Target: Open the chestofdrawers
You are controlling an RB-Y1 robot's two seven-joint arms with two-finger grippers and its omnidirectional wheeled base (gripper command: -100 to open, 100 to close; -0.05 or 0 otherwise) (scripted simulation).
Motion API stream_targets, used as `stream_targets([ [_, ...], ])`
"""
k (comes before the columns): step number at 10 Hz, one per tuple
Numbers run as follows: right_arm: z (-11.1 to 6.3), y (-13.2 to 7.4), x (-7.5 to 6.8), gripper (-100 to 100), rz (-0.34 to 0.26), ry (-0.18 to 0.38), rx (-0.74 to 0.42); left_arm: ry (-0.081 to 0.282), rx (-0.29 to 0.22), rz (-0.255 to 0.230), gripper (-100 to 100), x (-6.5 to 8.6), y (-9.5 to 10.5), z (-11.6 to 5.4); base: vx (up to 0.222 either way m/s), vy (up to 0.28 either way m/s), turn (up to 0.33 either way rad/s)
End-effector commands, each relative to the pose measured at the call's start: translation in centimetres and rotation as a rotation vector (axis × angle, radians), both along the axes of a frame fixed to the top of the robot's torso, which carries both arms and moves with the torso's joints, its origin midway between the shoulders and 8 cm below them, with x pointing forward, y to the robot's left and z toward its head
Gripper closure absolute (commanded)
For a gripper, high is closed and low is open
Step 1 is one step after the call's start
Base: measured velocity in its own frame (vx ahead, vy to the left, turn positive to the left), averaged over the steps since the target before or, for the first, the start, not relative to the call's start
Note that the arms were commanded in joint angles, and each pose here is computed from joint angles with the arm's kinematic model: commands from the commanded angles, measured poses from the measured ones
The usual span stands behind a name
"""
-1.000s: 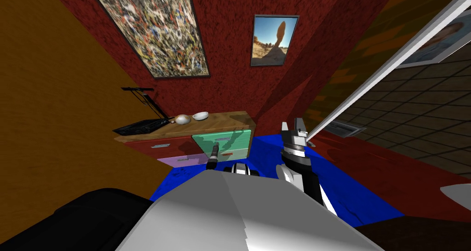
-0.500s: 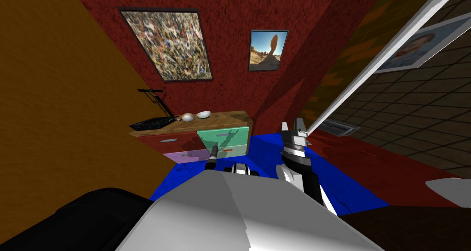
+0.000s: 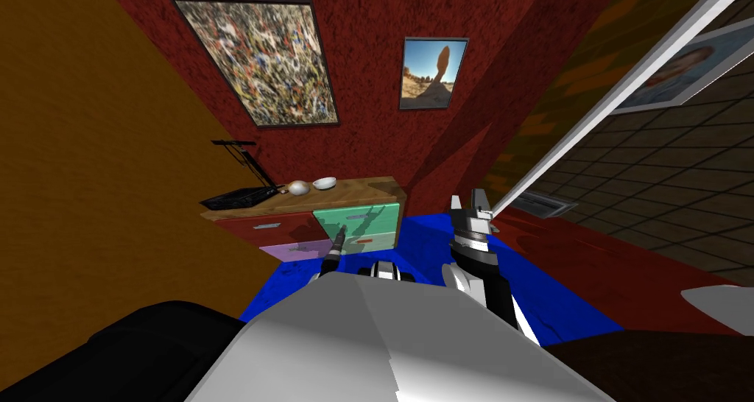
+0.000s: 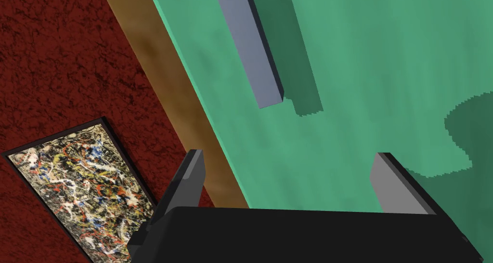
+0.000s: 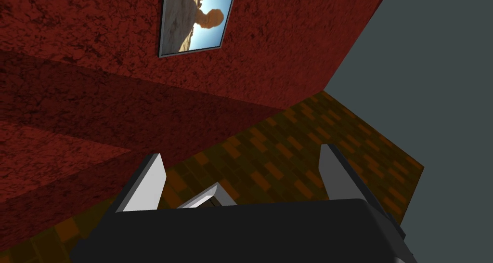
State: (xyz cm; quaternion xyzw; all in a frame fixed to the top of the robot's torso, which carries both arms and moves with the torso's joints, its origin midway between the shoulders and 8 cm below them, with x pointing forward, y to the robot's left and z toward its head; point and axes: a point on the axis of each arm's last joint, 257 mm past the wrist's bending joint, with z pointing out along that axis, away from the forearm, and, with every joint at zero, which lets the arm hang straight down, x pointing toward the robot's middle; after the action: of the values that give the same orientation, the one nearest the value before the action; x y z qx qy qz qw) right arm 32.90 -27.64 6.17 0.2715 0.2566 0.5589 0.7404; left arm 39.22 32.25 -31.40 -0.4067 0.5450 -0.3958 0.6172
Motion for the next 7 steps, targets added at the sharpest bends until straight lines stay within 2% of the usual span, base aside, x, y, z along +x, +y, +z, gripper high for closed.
stream_targets([
  [1, 0.0, 0.0, 0.0, 0, 0.0, 0.0, 0.0, 0.011, -0.001, 0.006, -100, 0.6, 0.3, 0.3, 0.116, 0.042, -0.018],
  [2, 0.0, 0.0, 0.0, 0, 0.0, 0.0, 0.0, 0.016, 0.014, 0.002, -100, 0.8, 0.9, 0.6, 0.152, 0.055, -0.017],
  [3, 0.0, 0.0, 0.0, 0, 0.0, 0.0, 0.0, 0.004, -0.033, 0.02, -100, 1.0, -0.3, 0.8, 0.133, 0.037, -0.012],
  [7, 0.0, 0.0, 0.0, 0, 0.0, 0.0, 0.0, -0.012, -0.128, 0.055, -100, 1.3, -2.5, 0.8, 0.035, 0.009, -0.001],
])
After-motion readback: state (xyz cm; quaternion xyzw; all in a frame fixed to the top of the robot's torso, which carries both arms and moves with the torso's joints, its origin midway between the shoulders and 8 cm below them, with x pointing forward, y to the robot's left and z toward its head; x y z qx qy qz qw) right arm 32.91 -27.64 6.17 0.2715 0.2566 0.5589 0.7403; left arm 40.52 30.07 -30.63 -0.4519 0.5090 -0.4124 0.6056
